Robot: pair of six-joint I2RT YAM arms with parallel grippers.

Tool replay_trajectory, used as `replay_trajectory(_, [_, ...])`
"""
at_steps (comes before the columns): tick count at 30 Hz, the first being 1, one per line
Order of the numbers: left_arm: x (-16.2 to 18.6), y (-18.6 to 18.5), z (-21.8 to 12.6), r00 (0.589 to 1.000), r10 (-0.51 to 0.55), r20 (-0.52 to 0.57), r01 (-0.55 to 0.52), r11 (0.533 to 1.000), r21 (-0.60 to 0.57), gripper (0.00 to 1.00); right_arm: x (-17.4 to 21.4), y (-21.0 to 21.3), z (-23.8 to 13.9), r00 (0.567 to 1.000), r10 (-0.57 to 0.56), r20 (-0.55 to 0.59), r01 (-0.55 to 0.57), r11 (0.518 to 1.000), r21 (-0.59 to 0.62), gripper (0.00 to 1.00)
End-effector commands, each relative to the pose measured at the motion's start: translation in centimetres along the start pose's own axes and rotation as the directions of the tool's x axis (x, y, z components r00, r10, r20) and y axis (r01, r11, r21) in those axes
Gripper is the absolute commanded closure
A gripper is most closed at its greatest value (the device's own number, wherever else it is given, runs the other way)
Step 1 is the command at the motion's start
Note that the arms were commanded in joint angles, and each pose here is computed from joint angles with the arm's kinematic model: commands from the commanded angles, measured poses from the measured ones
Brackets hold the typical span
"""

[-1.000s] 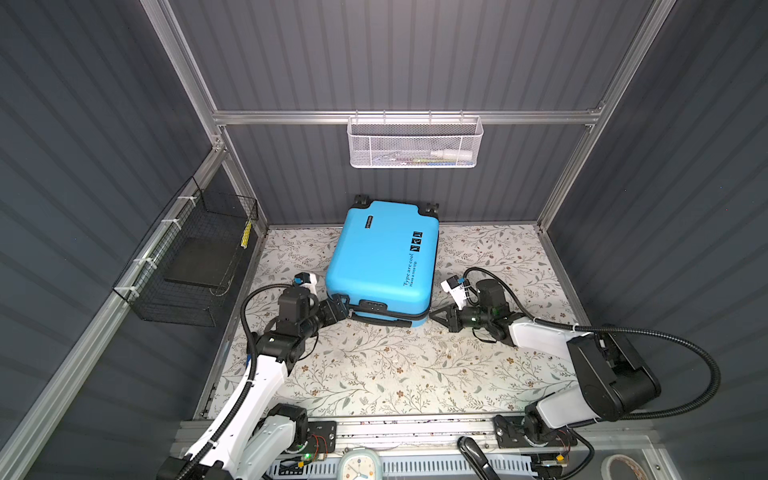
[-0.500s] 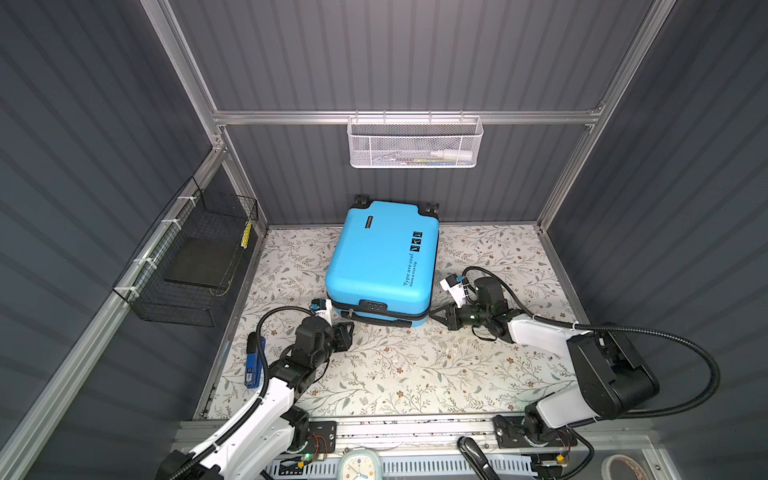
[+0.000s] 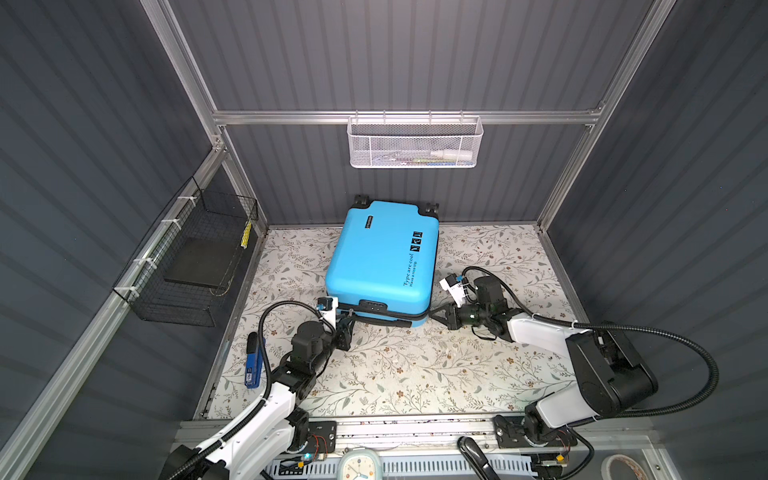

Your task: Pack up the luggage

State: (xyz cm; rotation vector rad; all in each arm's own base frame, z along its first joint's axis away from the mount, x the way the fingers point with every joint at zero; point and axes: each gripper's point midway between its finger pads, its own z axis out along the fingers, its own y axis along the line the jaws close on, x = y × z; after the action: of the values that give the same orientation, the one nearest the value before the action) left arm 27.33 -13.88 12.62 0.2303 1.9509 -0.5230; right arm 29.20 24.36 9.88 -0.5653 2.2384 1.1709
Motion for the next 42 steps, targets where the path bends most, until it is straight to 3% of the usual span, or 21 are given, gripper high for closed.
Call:
replay_trajectory(1, [-0.4, -0.8, 0.5, 0.997, 0.081, 0.022, -0.082, 0.996, 0.046, 0.66, 0.6, -2.3, 0.2, 0.999, 0.046, -0.019, -0.044, 0.995, 0.090, 1.00])
replay_trajectory(7, [0.3, -0.7, 1.5, 0.997, 0.083, -0.005, -0.083, 0.996, 0.046, 0.73, 0.8, -2.4, 0.3, 0.998, 0.048, -0.027, -0.045, 0.995, 0.091, 1.00])
replay_trajectory(20, [0.0, 1.9, 1.2, 0.999, 0.030, 0.032, -0.028, 0.998, -0.063, 0.68, 0.9, -2.4, 0.2, 0.999, 0.045, -0.028, -0.043, 0.995, 0.089, 1.00])
replay_trajectory(25, [0.4, 1.8, 2.0, 1.000, 0.031, -0.005, -0.031, 0.998, -0.050, 0.65, 0.9, -2.4, 0.2, 0.999, 0.044, -0.029, -0.041, 0.995, 0.090, 1.00])
replay_trajectory(42, [-0.2, 1.0, 3.4, 0.998, 0.069, 0.004, -0.069, 0.998, -0.001, 0.67, 1.1, -2.7, 0.4, 0.998, 0.050, -0.037, -0.046, 0.995, 0.092, 1.00])
